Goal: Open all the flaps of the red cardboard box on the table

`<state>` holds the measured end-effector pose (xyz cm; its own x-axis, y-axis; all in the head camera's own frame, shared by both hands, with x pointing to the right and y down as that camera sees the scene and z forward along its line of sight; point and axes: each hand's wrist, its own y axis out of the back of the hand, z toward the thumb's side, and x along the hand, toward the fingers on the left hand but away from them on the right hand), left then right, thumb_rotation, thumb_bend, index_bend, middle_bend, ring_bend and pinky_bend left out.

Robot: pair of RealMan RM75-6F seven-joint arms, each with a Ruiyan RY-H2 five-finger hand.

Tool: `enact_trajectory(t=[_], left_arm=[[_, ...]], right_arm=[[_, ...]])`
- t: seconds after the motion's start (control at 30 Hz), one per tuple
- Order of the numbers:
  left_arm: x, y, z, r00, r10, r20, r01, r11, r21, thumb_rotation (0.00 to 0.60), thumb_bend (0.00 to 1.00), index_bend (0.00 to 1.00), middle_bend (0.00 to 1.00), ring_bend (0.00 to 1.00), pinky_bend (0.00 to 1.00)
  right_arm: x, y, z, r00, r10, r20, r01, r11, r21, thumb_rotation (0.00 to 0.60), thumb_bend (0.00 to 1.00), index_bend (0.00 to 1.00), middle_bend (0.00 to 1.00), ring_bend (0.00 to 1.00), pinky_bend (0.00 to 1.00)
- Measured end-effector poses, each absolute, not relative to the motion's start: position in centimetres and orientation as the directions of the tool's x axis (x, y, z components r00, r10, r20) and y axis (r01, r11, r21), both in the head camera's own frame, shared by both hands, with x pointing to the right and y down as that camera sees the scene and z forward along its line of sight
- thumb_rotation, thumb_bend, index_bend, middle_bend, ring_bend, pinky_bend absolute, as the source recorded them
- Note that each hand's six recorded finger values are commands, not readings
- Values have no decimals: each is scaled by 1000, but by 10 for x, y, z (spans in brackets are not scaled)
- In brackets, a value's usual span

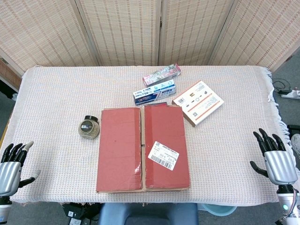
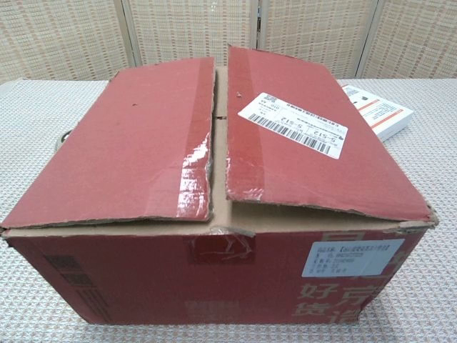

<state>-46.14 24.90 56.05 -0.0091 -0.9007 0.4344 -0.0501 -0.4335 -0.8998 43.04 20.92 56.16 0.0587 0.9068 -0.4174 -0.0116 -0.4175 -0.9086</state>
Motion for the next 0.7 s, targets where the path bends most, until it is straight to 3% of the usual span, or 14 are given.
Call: enact_trajectory(t=[0.4,0.53,0.7], left_arm=[[-465,248,558,-32,-900,435,-1,-435,-900,600,289,110,197,120,0],[-464,247,556,-30,-900,434,-3,-434,-901,600,289,112,197,120,0],[-463,246,554,-31,-903,430,-5,-430,-903,600,289,114,197,120,0]], right_arm=[[424,208,555,116,901,-419,22,-424,-905,600,269,35,62,183,80],[411,201,547,190,875,-446,27,-459,-888,600,269,35,78,192,80],[367,182,525,377,816,-438,45,-488,-872,600,268,35,103,210,80]])
